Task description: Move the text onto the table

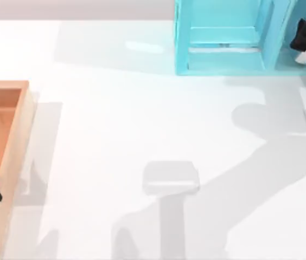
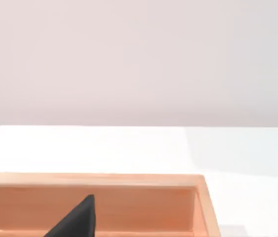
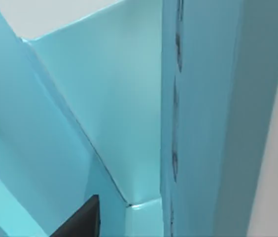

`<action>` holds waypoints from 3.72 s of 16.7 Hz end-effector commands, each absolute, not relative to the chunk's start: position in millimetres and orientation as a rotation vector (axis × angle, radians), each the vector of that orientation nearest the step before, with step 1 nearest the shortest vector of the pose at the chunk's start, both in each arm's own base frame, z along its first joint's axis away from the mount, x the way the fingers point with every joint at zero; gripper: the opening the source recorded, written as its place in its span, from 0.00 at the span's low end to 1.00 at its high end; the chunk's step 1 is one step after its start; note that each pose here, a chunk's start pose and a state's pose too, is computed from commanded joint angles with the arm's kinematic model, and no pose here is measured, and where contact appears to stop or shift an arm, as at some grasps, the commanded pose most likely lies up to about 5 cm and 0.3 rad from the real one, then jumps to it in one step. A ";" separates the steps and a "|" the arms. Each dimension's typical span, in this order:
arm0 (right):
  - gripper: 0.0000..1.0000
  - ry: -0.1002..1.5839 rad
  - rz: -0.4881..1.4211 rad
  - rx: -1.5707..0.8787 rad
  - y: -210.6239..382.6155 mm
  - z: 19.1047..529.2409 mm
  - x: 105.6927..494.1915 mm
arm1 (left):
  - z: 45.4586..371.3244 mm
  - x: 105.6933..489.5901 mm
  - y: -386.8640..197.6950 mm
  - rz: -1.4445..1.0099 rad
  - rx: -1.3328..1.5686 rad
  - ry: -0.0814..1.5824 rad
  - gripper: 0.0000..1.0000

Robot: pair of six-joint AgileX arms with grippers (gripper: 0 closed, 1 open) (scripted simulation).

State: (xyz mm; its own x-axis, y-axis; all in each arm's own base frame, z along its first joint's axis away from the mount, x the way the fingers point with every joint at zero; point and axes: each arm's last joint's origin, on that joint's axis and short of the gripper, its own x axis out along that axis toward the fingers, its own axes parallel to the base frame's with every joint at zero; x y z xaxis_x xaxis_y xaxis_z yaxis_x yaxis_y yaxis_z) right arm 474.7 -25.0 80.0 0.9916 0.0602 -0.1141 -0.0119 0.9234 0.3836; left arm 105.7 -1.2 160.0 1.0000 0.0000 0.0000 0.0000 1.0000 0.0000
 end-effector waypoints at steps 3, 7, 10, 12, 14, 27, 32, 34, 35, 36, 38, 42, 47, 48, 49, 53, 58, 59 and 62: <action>0.77 0.125 0.037 0.392 -25.0 80.0 474.7 | 160.0 105.7 -1.2 0.000 0.000 0.000 1.00; 0.47 0.125 0.037 0.392 -25.0 80.0 474.7 | 160.0 105.7 -1.2 0.000 0.000 0.000 1.00; 0.25 0.125 0.037 0.392 -25.0 80.0 474.7 | 160.0 105.7 -1.2 0.000 0.000 0.000 1.00; 0.10 0.125 0.037 0.392 -25.0 80.0 474.7 | 160.0 105.7 -1.2 0.000 0.000 0.000 1.00; 0.00 0.125 0.037 0.392 -25.0 80.0 474.7 | 160.0 105.7 -1.2 0.000 0.000 0.000 1.00; 0.00 0.146 0.031 0.400 -25.2 103.9 462.8 | 160.0 105.7 -1.2 0.000 0.000 0.000 1.00; 0.00 0.147 0.031 0.396 -26.0 185.0 415.7 | 160.0 105.7 -1.2 0.000 0.000 0.000 1.00; 0.00 0.143 0.033 0.394 -25.1 217.6 385.3 | 160.0 105.7 -1.2 0.000 0.000 0.000 1.00; 0.00 0.139 0.035 0.394 -24.5 231.7 368.9 | 160.0 105.7 -1.2 0.000 0.000 0.000 1.00; 0.00 0.136 0.036 0.394 -23.9 244.1 352.4 | 160.0 105.7 -1.2 0.000 0.000 0.000 1.00; 0.00 0.129 0.039 0.395 -22.4 262.4 320.8 | 160.0 105.7 -1.2 0.000 0.000 0.000 1.00; 0.00 0.139 0.040 0.398 -20.3 273.9 280.0 | 160.0 105.7 -1.2 0.000 0.000 0.000 1.00; 0.00 0.141 0.041 0.399 -19.9 275.0 273.3 | 160.0 105.7 -1.2 0.000 0.000 0.000 1.00; 0.00 0.148 0.043 0.400 -18.8 273.2 274.5 | 160.0 105.7 -1.2 0.000 0.000 0.000 1.00; 0.00 0.148 0.043 0.399 -18.5 273.2 274.7 | 160.0 105.7 -1.2 0.000 0.000 0.000 1.00; 0.00 0.163 0.052 0.279 8.3 267.7 288.8 | 160.0 105.7 -1.2 0.000 0.000 0.000 1.00; 0.00 0.271 0.143 -0.145 115.1 226.0 297.6 | 160.0 105.7 -1.2 0.000 0.000 0.000 1.00; 0.00 0.290 0.180 -0.264 144.2 214.4 290.0 | 160.0 105.7 -1.2 0.000 0.000 0.000 1.00; 0.00 0.291 0.300 -0.655 226.6 181.0 242.8 | 160.0 105.7 -1.2 0.000 0.000 0.000 1.00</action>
